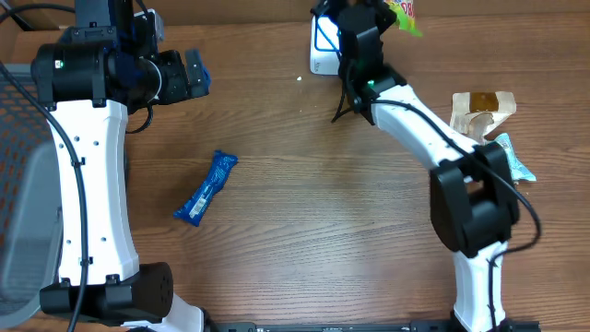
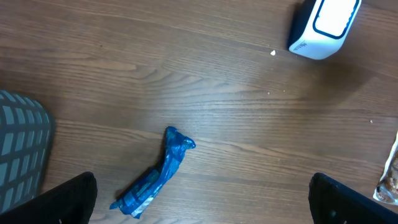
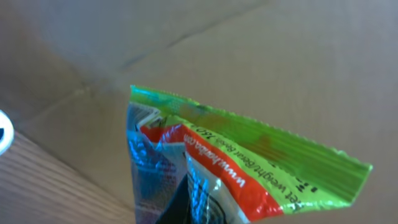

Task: Scan the item barcode
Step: 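Hold the green candy bag in front of the white scanner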

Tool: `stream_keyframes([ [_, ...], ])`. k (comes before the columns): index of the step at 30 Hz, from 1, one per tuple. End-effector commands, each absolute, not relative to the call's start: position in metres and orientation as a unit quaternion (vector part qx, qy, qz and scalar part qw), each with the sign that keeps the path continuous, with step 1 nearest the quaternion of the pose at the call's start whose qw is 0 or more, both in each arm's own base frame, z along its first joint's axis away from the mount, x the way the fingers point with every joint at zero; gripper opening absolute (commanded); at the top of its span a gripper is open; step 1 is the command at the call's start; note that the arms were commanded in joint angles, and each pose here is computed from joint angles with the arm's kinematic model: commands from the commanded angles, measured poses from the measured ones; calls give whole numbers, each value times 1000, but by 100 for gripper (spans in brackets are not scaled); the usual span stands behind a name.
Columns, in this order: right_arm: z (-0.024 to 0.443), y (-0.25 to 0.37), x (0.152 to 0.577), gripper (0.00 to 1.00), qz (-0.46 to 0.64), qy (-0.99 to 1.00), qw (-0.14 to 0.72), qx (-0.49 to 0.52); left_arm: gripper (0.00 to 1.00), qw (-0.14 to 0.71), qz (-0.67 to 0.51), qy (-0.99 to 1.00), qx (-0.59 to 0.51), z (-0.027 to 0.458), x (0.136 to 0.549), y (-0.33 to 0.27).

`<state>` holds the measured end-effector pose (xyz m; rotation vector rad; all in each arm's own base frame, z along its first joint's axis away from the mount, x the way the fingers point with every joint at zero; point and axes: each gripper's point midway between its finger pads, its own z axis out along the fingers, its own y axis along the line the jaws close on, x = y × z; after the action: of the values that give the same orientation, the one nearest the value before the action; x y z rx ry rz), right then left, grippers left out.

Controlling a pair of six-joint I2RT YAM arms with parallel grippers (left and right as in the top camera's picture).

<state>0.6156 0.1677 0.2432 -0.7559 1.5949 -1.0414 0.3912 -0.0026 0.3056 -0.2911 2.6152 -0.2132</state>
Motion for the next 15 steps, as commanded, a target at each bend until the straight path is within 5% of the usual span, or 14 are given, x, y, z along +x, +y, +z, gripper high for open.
stream_keyframes([
  [1, 228, 180, 625, 4, -471, 623, 490, -388, 100, 253, -81, 958, -109, 310, 392, -3],
  [15, 202, 190, 633, 4, -461, 615, 495, -405, 100, 253, -81, 958, -109, 310, 392, -3],
])
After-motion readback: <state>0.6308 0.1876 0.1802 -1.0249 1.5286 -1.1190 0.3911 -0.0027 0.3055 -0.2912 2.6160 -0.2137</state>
